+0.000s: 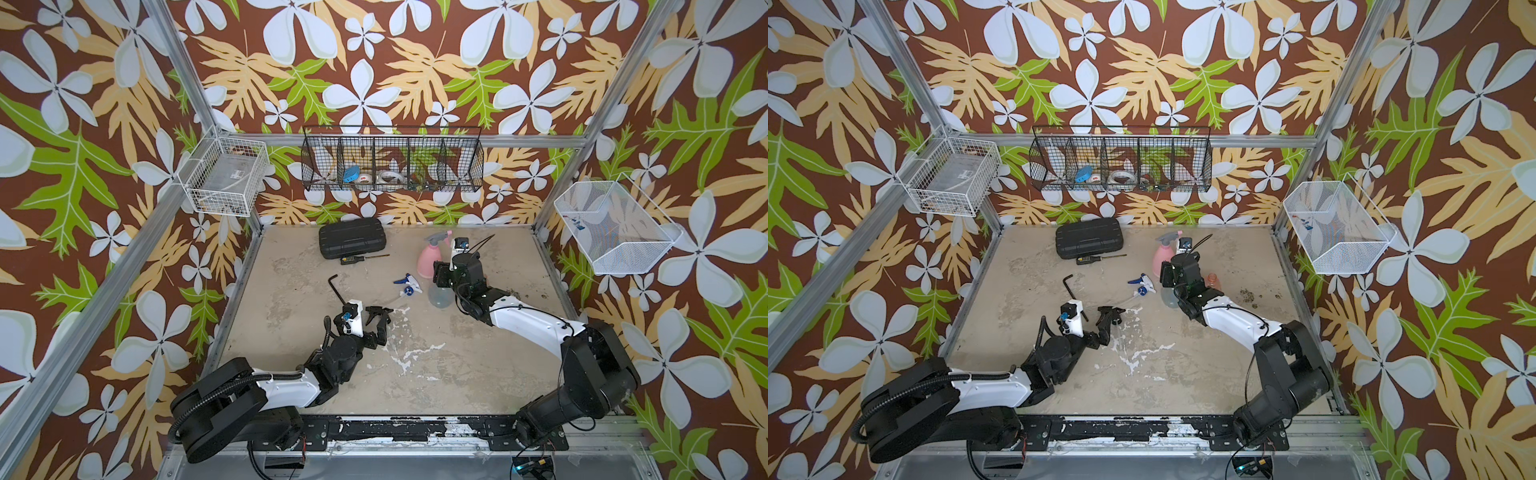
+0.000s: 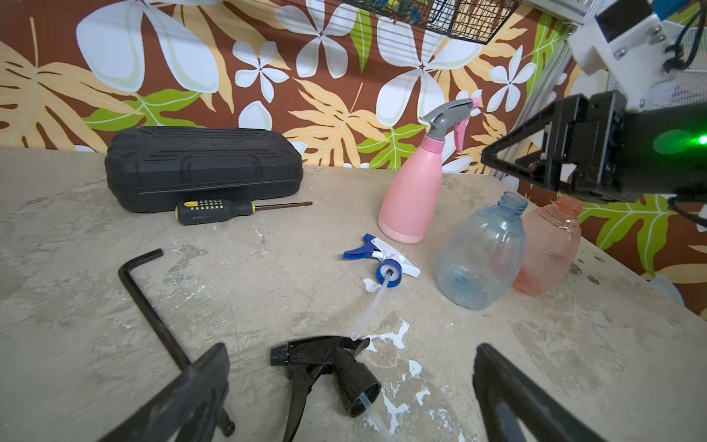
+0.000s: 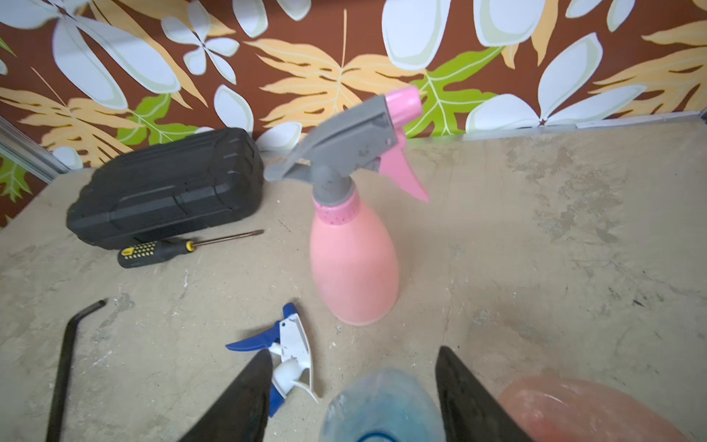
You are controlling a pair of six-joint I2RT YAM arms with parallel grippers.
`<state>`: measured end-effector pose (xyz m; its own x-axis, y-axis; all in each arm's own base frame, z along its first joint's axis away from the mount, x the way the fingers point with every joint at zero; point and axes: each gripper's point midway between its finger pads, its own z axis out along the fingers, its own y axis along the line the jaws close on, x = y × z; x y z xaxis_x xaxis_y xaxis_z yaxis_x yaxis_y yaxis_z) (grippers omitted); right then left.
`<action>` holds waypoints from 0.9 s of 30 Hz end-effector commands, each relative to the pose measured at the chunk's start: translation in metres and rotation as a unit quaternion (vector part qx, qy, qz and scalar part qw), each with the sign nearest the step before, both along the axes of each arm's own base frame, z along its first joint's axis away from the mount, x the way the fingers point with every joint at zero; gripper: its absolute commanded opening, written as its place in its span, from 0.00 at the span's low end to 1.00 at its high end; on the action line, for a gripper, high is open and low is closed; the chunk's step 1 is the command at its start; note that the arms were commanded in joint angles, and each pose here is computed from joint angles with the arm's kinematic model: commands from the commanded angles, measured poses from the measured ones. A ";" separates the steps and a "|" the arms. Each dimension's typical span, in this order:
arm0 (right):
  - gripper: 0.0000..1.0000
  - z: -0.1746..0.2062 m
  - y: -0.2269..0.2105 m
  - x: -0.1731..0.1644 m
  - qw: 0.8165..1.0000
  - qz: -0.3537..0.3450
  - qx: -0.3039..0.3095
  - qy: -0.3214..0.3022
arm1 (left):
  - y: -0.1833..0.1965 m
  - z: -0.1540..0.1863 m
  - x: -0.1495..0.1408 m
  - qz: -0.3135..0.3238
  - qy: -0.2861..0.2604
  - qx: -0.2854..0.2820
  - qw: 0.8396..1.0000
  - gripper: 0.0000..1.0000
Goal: Attach spray nozzles to spray bottles
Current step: Place the spray bottle at the center of the board, then pick up the spray bottle from the center of the board.
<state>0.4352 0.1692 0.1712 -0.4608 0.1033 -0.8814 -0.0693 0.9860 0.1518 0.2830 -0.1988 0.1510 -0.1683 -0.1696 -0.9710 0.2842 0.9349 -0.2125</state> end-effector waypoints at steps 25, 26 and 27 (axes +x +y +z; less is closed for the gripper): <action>0.37 -0.022 -0.007 0.003 0.999 -0.034 -0.001 -0.014 | -0.020 0.006 -0.008 -0.066 -0.020 -0.013 0.998 0.91; 0.37 -0.022 -0.006 0.003 0.999 -0.034 -0.003 -0.015 | -0.020 0.007 -0.008 -0.066 -0.021 -0.013 0.998 0.91; 0.37 -0.022 -0.005 0.003 0.999 -0.035 -0.004 -0.014 | -0.020 0.007 -0.008 -0.066 -0.021 -0.013 0.998 0.91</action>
<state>0.4351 0.1652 0.1418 -0.4586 0.1109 -0.8817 -0.0225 0.9904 0.1363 0.2744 -0.2187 0.1488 -0.1765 -0.1437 -0.9738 0.4058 0.8907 -0.2050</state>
